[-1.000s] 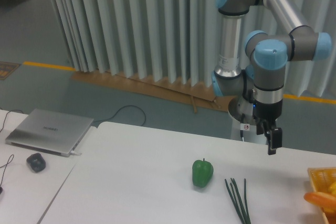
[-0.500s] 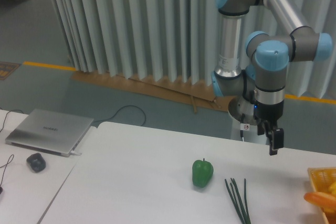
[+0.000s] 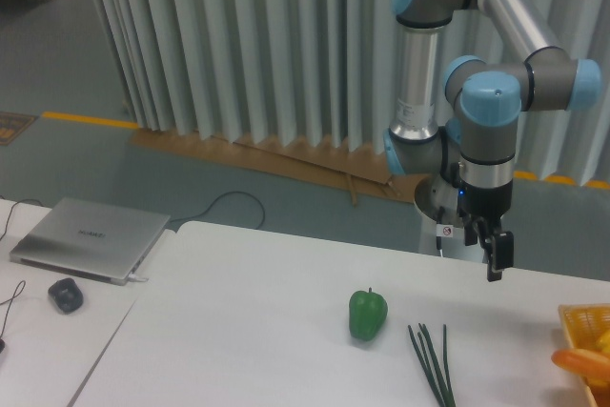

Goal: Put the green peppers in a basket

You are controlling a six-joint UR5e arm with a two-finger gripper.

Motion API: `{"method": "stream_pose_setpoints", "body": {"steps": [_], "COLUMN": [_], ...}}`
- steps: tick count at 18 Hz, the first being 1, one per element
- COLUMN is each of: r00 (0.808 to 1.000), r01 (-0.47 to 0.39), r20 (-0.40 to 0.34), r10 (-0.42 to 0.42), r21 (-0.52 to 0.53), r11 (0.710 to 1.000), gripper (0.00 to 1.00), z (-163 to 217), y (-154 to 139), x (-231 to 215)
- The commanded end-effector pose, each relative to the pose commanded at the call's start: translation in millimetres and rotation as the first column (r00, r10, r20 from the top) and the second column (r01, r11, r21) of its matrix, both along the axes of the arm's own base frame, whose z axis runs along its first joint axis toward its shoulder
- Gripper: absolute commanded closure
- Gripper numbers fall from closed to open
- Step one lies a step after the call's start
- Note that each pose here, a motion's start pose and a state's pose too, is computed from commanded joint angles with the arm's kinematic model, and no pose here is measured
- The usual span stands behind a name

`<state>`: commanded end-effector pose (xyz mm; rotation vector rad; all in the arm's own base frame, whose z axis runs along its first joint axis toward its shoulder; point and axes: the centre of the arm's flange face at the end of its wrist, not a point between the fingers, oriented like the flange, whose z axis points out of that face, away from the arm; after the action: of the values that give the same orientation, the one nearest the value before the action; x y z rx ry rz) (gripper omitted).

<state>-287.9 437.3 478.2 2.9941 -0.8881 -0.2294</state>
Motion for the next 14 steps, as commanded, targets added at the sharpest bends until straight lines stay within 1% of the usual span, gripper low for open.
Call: {"method": "stream_pose_setpoints", "body": {"steps": [4,9,10,11,13,14], "r00": [0.999,0.999,0.999,0.997,0.983,0.976], "r01": [-0.041,-0.036,-0.051,-0.083,-0.183,-0.219], "r20": [0.006,0.009,0.010,0.008,0.009,0.012], "r10": [0.041,0.036,0.051,0.083,0.183,0.218], "r21": [0.002,0.000,0.005,0.013,0.039,0.045], "r11": [0.999,0.999,0.999,0.996,0.982,0.975], "gripper": [0.00,0.00,0.00,0.00,0.00,0.00], "z": [-4,-6,-4,-3,-4,-6], "y": [5,10,11,16,20,22], "x": [-1,2,3,6,8,11]}}
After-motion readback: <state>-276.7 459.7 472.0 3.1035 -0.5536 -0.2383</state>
